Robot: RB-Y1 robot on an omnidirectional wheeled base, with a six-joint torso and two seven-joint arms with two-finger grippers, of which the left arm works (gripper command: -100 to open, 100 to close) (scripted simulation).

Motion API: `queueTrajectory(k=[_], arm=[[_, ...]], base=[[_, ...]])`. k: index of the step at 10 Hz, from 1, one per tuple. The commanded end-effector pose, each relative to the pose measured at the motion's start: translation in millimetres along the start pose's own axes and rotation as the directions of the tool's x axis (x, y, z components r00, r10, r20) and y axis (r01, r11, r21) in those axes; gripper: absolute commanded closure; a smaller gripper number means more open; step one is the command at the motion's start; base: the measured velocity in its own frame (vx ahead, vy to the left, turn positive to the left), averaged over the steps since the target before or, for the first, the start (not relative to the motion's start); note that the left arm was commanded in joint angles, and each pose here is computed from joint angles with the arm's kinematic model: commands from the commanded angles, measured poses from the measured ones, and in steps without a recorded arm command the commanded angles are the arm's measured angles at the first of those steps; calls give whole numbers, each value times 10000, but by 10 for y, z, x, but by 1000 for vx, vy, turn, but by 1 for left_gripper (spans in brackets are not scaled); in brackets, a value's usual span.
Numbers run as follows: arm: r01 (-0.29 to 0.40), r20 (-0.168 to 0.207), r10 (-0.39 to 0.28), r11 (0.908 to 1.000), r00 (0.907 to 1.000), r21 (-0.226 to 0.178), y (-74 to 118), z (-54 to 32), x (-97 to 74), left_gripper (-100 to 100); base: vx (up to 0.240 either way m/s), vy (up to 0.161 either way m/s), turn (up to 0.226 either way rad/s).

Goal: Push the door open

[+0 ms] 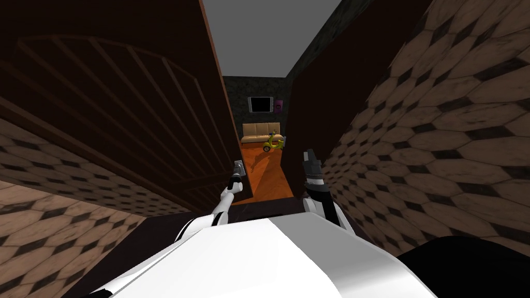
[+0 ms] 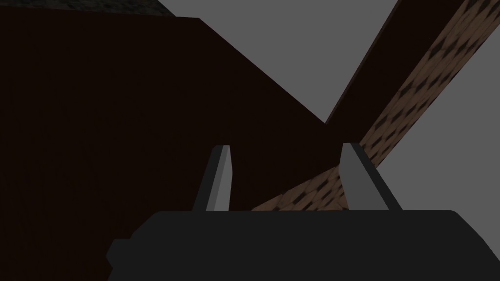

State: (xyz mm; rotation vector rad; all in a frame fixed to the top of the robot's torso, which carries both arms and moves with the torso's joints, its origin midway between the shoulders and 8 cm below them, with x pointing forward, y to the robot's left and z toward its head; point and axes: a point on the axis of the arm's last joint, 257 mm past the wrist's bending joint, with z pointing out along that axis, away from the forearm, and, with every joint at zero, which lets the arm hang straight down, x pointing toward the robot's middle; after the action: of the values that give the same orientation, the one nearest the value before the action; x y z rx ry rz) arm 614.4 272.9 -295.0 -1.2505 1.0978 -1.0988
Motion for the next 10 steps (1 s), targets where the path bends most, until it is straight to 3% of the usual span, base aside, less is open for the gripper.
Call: queueTrajectory(k=[1, 4, 10], arm=[[1, -1, -1, 10000, 10000, -28, 13, -5, 0, 100], [1, -1, -1, 10000, 10000, -28, 13, -5, 0, 100], [-113, 638, 117, 9999, 9979, -71, 21, 13, -408, 100]], base=[[-23, -1, -7], [-4, 0, 0], [152, -47, 33]])
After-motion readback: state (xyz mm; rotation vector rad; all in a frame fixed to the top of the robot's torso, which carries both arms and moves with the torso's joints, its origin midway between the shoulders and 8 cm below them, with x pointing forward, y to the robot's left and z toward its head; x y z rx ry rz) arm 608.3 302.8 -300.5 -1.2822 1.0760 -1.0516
